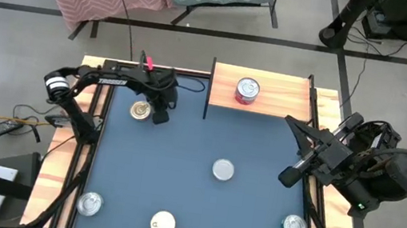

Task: Stack canned seafood by type on shelf
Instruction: Put the top green tuna can on the shelf

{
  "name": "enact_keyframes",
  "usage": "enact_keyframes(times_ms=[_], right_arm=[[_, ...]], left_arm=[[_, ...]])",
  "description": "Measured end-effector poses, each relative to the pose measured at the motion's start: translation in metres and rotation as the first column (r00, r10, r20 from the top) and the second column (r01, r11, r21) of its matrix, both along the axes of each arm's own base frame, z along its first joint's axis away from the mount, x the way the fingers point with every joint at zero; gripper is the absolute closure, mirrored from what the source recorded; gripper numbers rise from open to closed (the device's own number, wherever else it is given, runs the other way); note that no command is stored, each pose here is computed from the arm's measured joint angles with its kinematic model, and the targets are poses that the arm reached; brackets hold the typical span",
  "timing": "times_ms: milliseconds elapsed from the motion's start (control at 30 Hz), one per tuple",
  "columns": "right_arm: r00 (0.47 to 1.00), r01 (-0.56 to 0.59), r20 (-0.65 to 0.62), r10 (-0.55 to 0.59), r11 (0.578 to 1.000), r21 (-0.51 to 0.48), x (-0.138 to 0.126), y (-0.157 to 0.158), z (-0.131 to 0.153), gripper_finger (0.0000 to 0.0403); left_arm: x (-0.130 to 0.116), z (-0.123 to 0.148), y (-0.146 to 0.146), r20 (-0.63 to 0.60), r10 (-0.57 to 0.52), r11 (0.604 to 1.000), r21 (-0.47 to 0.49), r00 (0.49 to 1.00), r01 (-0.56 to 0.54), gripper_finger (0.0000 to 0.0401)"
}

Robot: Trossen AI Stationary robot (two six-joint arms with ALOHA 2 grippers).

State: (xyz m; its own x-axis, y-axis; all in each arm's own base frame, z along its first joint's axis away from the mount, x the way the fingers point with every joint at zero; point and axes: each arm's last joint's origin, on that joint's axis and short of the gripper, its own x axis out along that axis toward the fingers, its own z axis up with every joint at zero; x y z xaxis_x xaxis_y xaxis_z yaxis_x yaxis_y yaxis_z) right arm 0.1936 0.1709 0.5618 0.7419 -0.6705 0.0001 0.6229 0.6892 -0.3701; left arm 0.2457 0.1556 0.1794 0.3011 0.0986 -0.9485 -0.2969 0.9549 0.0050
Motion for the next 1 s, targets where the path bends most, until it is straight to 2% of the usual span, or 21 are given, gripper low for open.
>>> enact_keyframes(times_ms=[133,367,667,1000], right_arm=[[1.0,0.003,-0.002,-0.003,1.0,-0.002,0.0,0.0,0.0,0.0398],[1.0,0.004,-0.003,-0.004,1.0,-0.003,0.001,-0.001,0.0,0.0398],[1.0,0.004,0.0,-0.004,1.0,0.0,0.001,-0.001,0.0,0.0398],[1.0,0.004,0.0,-0.004,1.0,0.0,0.001,-0.001,0.0,0.0398]], left_arm=[[-0.003,0.011,0.002,0.027,0.019,0.998,0.057,0.999,-0.02,0.0401],[-0.012,0.008,0.015,0.019,0.069,0.996,0.048,0.997,-0.07,0.0401],[-0.015,0.005,0.02,0.002,0.071,0.995,0.073,0.997,-0.071,0.0401],[-0.025,-0.014,0.01,-0.017,0.102,0.995,-0.003,0.995,-0.102,0.0401]])
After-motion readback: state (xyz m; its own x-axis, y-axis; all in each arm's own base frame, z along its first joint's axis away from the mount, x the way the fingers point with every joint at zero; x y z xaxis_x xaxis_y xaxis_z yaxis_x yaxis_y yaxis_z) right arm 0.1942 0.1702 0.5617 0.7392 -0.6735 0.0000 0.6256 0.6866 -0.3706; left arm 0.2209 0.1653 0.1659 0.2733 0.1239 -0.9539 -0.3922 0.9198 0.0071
